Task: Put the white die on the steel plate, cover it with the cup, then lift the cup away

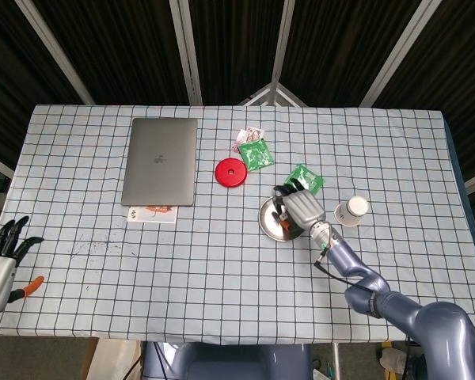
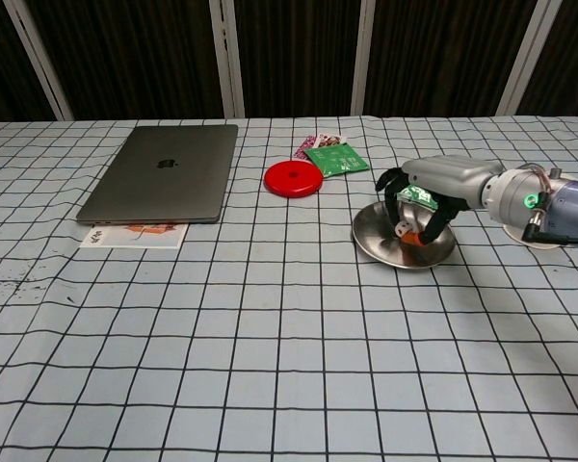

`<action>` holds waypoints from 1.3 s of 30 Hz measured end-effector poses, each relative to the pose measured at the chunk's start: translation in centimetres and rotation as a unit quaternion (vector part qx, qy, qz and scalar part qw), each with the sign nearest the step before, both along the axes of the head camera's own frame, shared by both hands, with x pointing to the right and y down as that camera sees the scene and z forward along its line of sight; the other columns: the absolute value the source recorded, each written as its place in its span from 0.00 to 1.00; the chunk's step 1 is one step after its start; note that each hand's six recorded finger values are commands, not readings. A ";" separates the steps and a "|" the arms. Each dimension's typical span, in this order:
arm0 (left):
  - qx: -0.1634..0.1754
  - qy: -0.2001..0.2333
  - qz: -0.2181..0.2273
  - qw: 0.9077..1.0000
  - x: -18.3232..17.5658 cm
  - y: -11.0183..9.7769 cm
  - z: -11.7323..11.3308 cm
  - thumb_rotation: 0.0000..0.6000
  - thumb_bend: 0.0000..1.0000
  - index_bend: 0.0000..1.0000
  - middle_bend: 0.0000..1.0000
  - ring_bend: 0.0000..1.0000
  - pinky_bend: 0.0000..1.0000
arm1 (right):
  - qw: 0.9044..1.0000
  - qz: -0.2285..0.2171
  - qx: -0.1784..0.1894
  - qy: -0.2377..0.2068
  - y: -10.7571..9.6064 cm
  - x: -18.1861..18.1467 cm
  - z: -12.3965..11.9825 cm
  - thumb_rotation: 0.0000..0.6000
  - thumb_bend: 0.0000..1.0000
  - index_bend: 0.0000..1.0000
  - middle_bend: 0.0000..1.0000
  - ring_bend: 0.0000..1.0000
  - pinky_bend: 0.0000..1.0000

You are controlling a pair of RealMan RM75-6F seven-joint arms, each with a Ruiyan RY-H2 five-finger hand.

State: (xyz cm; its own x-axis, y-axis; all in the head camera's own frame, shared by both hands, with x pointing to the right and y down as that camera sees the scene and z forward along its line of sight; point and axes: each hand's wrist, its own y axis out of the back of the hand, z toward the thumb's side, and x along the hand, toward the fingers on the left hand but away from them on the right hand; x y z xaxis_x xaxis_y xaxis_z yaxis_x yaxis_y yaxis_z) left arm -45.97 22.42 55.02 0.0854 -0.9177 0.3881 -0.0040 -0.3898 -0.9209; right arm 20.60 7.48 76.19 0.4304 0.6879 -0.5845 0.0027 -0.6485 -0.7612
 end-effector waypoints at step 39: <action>-0.005 0.002 0.011 1.000 0.6 0.3 0.2 1.00 0.27 0.26 0.00 0.00 0.13 | 0.991 0.118 0.055 0.036 -2.0 11.8 -8.7 1.00 0.11 0.29 0.19 0.15 0.00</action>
State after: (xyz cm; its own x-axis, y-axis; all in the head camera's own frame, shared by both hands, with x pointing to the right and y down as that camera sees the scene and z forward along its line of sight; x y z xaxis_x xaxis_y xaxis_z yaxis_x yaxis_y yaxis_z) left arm -45.33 22.76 55.22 0.1065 -0.9118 0.3966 0.0007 -0.3988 -0.9170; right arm 32.42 5.48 67.52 0.2104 0.8261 -0.5228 0.0879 -0.5486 -0.8314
